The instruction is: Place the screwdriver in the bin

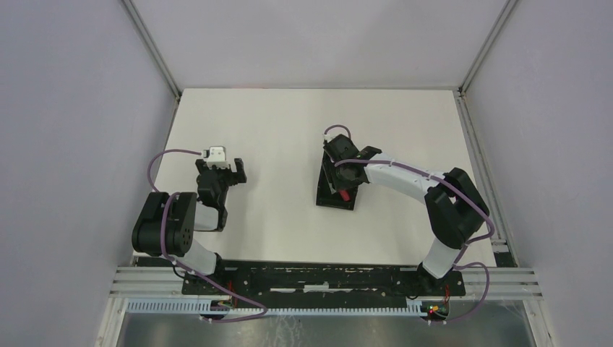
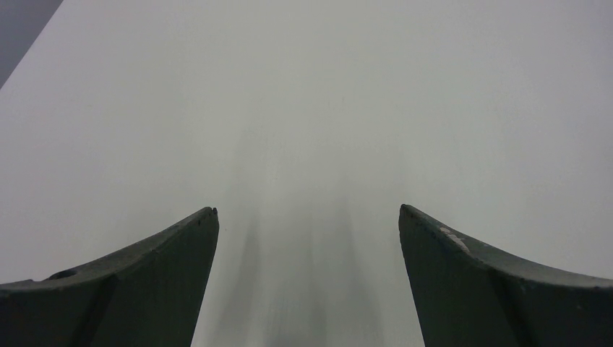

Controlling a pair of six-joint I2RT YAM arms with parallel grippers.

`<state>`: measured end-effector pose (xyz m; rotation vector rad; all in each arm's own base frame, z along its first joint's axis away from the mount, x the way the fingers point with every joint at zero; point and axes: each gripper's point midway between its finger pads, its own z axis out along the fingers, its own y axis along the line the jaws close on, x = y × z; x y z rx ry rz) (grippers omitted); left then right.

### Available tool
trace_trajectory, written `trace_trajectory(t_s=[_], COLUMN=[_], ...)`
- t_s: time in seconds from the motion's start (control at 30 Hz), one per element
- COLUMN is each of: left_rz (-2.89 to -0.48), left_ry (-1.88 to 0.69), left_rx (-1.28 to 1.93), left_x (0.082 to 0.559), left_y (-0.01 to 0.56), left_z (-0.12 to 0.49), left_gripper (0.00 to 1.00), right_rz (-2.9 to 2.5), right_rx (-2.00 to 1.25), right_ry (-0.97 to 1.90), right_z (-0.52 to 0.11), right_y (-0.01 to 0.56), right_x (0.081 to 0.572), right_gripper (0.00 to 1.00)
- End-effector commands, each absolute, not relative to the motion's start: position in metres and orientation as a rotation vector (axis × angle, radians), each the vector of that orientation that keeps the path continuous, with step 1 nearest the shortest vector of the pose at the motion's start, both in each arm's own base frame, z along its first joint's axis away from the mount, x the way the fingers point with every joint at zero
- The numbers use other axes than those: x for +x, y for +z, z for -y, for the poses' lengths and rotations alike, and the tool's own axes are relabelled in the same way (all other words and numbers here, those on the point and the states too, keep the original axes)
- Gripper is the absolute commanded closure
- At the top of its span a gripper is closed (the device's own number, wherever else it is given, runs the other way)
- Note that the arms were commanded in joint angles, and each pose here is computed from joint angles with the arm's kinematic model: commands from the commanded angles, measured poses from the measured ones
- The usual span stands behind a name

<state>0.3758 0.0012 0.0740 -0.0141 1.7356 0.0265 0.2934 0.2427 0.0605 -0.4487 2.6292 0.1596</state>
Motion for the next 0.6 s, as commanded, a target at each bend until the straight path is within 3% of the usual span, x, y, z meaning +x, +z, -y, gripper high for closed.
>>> trace_trajectory(t_s=[0.0,0.27,0.33,0.4,0.57], left_rz=[-1.685,-1.685,-1.685,-1.686,-1.686], left_ry=[-0.002,-0.002,-0.002,-0.001,-0.002], left_rx=[-0.041,-0.041,-0.040,-0.041,-0.041], left_x=[0.380,0.380,0.380,0.380,0.380], left_y=[0.089,0.089,0.089,0.088,0.088], left_z=[-0.001,-0.001,0.000,-0.001,-0.001], left_gripper=[0.00,0.00,0.00,0.00,0.00], right_rz=[-2.524,-2.379,-2.327,-2.264,-2.080], right_rx=[-0.409,-0.366,-0.352,-0.340,-0.235], right_ry=[0.179,0.184,0.167,0.140,-0.008], right_z=[-0.250,-0.247,-0.242,-0.232,-0.178], right_y=[0.098,0.158,0.179,0.200,0.239], right_x=[0.309,0.325,0.329,0.334,0.346], right_gripper=[0.43,0.40,0.30,0.02,0.02])
